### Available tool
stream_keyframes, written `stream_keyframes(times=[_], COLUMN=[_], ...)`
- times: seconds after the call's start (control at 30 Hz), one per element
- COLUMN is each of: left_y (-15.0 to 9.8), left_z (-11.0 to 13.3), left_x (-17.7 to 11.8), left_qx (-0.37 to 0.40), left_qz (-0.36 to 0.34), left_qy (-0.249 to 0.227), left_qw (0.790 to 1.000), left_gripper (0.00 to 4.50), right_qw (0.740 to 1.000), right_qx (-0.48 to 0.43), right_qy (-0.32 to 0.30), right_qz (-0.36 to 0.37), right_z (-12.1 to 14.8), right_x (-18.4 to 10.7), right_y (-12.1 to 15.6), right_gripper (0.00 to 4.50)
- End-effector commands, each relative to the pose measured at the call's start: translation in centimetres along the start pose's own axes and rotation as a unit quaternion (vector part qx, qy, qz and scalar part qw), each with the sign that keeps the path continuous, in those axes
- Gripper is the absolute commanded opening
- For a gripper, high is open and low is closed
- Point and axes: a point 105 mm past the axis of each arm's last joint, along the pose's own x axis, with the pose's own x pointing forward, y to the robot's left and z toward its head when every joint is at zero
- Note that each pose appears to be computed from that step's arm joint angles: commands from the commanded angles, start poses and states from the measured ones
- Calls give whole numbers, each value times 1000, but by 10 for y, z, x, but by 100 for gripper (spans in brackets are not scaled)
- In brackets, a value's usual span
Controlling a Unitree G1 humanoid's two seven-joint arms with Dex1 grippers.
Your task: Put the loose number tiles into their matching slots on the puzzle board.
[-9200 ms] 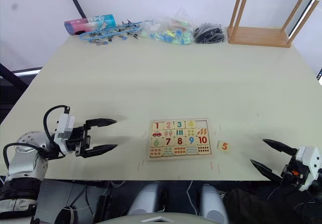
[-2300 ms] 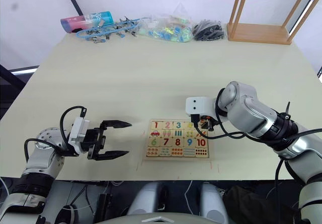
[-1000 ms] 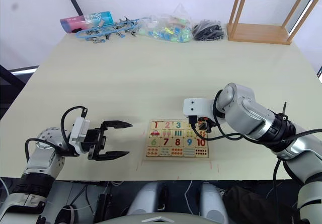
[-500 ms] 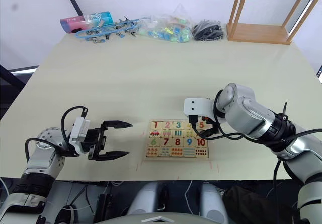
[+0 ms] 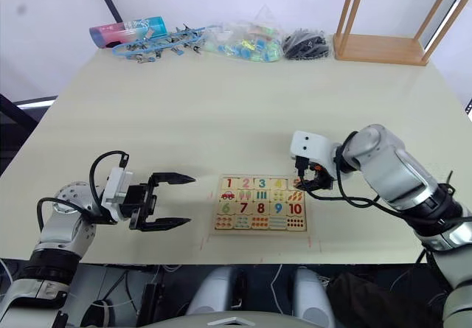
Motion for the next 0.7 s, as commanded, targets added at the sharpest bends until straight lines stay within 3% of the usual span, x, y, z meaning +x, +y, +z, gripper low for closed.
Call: stream_keyframes(times=[0.03, 0.07, 0.13, 0.47, 0.7], left_y=[0, 0, 1, 4, 5], left_z=[6, 7, 7, 6, 6], left_x=[-1, -1, -1, 0, 0], left_qx=[13, 14, 14, 15, 15], left_qz=[-16, -16, -16, -20, -22], left_qy=[1, 1, 2, 2, 3], left_qw=[1000, 1000, 1000, 1000, 1000], left_gripper=[450, 450, 450, 450, 450], right_qw=[998, 998, 995, 972, 967], right_qx=[-15, -14, -7, 34, 42], right_qy=[-49, -55, -86, -225, -243], right_qz=[-34, -39, -47, -62, -60], right_z=[9, 7, 8, -6, -25], right_x=[-14, -15, -16, -8, 5], right_y=[-5, -5, -4, 7, 13], right_gripper=[130, 71, 3, 3, 3])
